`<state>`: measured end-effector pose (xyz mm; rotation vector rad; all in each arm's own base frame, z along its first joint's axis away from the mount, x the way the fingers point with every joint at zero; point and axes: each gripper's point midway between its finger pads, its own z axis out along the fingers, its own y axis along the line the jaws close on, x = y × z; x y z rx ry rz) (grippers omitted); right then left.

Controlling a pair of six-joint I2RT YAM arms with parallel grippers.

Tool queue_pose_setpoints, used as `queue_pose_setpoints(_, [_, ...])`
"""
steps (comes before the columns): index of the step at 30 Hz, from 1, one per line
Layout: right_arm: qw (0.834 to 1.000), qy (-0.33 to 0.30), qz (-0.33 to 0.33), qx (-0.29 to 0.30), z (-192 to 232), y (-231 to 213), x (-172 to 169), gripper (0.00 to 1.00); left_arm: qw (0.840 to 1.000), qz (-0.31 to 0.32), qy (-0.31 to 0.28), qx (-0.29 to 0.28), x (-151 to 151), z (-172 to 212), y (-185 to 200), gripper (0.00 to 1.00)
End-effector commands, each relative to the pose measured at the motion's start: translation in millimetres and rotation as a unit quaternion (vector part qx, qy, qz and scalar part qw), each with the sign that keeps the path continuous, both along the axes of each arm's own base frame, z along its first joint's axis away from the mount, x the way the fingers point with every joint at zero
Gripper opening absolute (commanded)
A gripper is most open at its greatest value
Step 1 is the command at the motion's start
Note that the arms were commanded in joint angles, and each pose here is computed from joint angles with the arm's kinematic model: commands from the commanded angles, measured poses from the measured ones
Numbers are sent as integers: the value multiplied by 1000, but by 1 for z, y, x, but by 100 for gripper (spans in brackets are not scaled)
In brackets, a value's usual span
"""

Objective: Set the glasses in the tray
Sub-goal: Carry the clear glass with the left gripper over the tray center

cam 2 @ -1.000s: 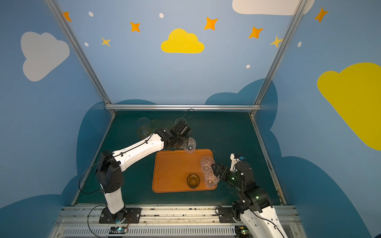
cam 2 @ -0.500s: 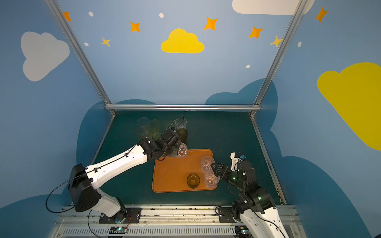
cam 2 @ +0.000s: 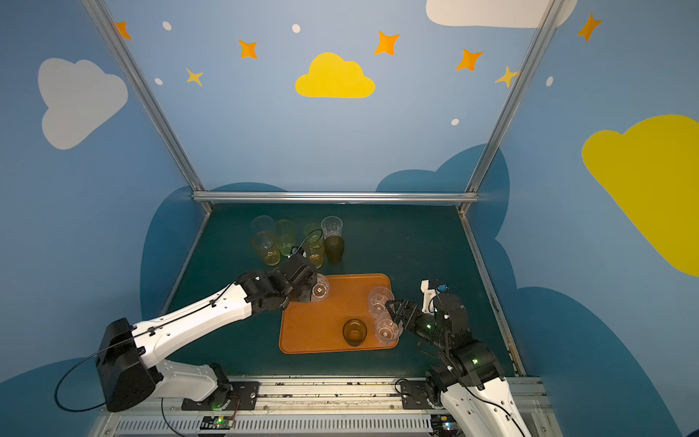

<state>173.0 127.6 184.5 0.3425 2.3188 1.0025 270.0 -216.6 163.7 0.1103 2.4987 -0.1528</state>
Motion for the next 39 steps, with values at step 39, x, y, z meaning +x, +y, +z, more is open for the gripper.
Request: queue_pose_setpoints(39, [1000, 10, 3, 7, -1, 2, -1, 86, 996, -71, 48, -26, -27, -43, -64, 4])
